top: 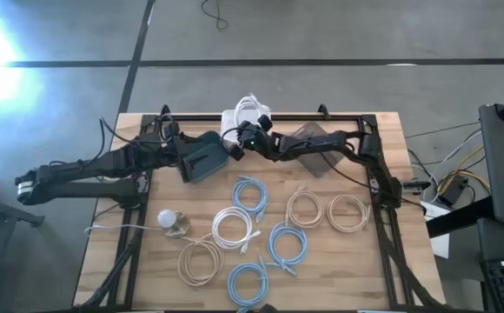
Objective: Sort HDMI cables
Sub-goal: Put the top white HDMI cable into the white bin, then put the white HDMI cable into the white bin
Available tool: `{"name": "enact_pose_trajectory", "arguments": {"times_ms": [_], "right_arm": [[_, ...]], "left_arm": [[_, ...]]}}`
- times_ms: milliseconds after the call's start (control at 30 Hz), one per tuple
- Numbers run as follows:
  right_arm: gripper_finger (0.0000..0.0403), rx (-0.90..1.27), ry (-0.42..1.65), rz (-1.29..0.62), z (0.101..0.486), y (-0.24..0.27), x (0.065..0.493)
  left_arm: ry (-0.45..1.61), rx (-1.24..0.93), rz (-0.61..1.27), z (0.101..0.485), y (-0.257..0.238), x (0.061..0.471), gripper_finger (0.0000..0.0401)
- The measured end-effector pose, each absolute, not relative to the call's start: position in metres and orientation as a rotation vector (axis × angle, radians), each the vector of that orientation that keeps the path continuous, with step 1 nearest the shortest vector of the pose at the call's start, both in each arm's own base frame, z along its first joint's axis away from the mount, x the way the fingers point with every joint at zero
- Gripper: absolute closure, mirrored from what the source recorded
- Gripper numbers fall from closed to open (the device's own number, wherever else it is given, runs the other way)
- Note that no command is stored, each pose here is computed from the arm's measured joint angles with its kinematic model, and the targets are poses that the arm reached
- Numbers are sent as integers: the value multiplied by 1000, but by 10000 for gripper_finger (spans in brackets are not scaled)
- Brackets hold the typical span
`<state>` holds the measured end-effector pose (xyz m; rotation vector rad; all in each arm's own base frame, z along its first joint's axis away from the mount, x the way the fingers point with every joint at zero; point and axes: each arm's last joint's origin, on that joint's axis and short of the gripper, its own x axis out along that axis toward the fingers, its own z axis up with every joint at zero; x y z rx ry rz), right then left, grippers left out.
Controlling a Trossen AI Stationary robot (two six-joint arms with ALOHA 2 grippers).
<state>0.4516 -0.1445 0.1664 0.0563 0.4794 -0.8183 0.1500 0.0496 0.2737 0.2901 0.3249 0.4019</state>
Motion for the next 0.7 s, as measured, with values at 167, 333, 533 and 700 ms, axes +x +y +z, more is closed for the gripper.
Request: {"name": "enact_pose_trajectory", "arguments": {"times_ms": [167, 333, 533, 700], "right_arm": [[364, 50, 479, -821, 168, -143, 452], [351, 56, 465, -825, 174, -145, 450], [308, 52, 466, -830, 176, -146, 449], [277, 50, 461, -829, 179, -146, 449]], "left_arm": [[325, 290, 402, 274, 50, 150, 149], [325, 290, 402, 274, 50, 150, 149], [325, 290, 402, 274, 50, 150, 149], [325, 290, 402, 274, 50, 150, 149]]}}
